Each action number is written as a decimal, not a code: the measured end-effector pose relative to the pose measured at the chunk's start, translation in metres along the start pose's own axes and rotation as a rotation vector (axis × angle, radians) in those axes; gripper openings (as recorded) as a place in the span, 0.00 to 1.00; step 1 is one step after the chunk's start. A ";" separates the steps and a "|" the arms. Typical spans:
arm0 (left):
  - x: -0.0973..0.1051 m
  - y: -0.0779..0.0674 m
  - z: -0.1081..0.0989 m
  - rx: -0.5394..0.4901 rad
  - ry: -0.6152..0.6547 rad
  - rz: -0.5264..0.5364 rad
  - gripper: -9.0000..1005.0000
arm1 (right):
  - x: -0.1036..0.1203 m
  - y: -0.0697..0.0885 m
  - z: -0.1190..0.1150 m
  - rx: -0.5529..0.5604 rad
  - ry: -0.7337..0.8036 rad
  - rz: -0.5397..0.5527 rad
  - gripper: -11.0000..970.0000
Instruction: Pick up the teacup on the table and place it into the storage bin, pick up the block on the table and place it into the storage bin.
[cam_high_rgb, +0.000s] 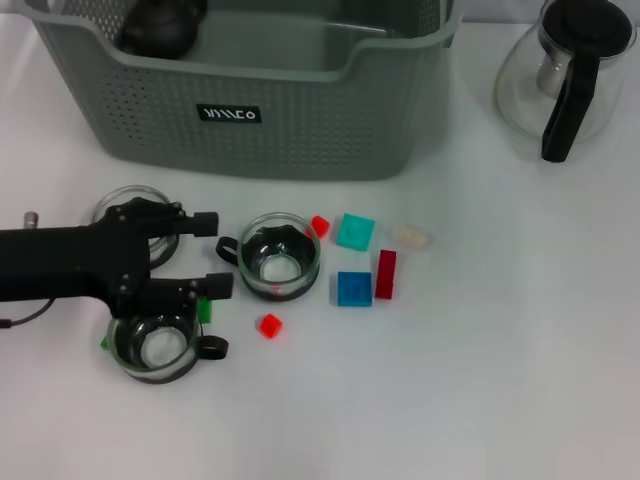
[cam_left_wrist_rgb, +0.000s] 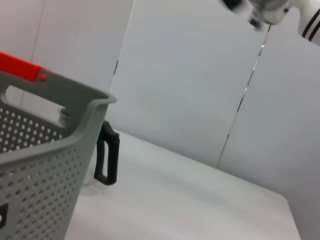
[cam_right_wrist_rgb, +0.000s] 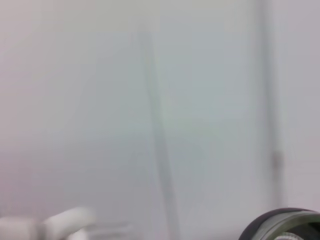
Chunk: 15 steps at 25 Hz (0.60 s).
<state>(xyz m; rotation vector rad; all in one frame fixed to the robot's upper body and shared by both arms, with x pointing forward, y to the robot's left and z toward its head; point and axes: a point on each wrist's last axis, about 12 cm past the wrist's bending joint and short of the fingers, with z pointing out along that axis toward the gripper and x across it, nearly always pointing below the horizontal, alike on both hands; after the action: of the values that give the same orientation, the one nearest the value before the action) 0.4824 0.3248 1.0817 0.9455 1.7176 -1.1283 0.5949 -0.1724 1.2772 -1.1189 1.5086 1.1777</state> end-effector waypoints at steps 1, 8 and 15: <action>-0.001 0.000 0.001 0.003 -0.001 0.001 0.82 | -0.006 -0.006 0.008 0.044 -0.001 0.011 0.07; -0.001 0.000 0.006 0.007 -0.007 0.000 0.82 | -0.036 -0.052 0.086 0.381 0.214 0.016 0.07; 0.002 -0.001 0.010 -0.002 -0.011 -0.011 0.82 | -0.025 -0.085 0.146 0.585 0.391 -0.002 0.07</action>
<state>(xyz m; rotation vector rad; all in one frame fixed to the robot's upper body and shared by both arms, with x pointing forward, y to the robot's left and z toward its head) 0.4831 0.3157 1.0774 0.9283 1.7168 -1.1369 0.6994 -0.0377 1.2642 -0.9674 1.9764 0.4606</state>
